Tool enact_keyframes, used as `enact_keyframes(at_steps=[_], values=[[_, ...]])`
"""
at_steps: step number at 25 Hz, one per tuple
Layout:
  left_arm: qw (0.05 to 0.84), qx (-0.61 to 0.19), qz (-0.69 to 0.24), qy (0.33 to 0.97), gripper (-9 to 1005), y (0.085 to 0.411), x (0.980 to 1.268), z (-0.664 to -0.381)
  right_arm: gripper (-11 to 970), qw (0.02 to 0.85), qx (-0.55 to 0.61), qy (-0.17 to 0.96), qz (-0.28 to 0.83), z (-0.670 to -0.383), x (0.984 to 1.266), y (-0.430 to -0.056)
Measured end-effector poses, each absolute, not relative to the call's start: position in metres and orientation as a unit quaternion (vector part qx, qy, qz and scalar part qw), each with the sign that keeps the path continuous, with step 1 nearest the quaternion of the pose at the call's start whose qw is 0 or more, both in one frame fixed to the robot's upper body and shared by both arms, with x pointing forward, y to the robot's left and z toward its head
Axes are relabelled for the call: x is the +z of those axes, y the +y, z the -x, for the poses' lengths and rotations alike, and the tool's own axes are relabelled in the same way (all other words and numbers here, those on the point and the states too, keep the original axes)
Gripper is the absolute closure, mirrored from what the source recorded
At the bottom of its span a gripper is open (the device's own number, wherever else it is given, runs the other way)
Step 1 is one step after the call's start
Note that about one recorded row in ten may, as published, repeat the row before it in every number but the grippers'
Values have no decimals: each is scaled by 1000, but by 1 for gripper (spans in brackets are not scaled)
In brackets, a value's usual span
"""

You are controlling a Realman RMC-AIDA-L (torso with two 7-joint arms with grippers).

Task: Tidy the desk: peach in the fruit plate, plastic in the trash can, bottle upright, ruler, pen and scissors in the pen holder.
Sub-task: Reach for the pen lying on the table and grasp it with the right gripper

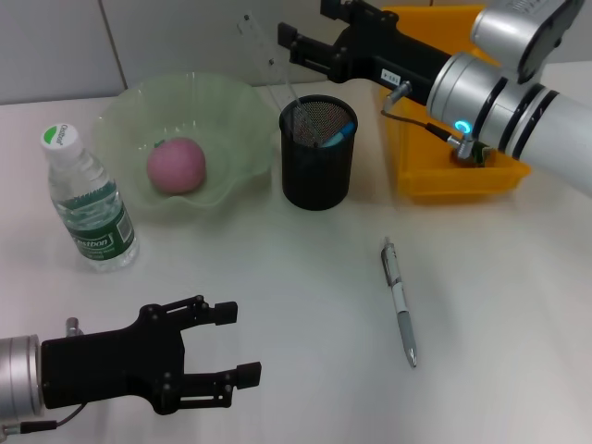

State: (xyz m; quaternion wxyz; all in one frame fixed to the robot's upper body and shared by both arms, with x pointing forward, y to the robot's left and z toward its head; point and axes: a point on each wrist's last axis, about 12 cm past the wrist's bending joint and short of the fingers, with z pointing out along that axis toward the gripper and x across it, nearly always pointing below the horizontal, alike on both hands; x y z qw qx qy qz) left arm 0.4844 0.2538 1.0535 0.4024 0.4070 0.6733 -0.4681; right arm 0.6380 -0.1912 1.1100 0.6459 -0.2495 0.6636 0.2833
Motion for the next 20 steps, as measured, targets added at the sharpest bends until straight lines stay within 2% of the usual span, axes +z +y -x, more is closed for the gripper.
enact_keyframes(at_steps=[11,20], values=[[405,-468,-403,674,134,255,1053,-484,168,687,300,635,188,-630,1118,-219],[405,-469,-402,674,133,254,1053,-483,169,673,333,645,145,-619,1119,-244]])
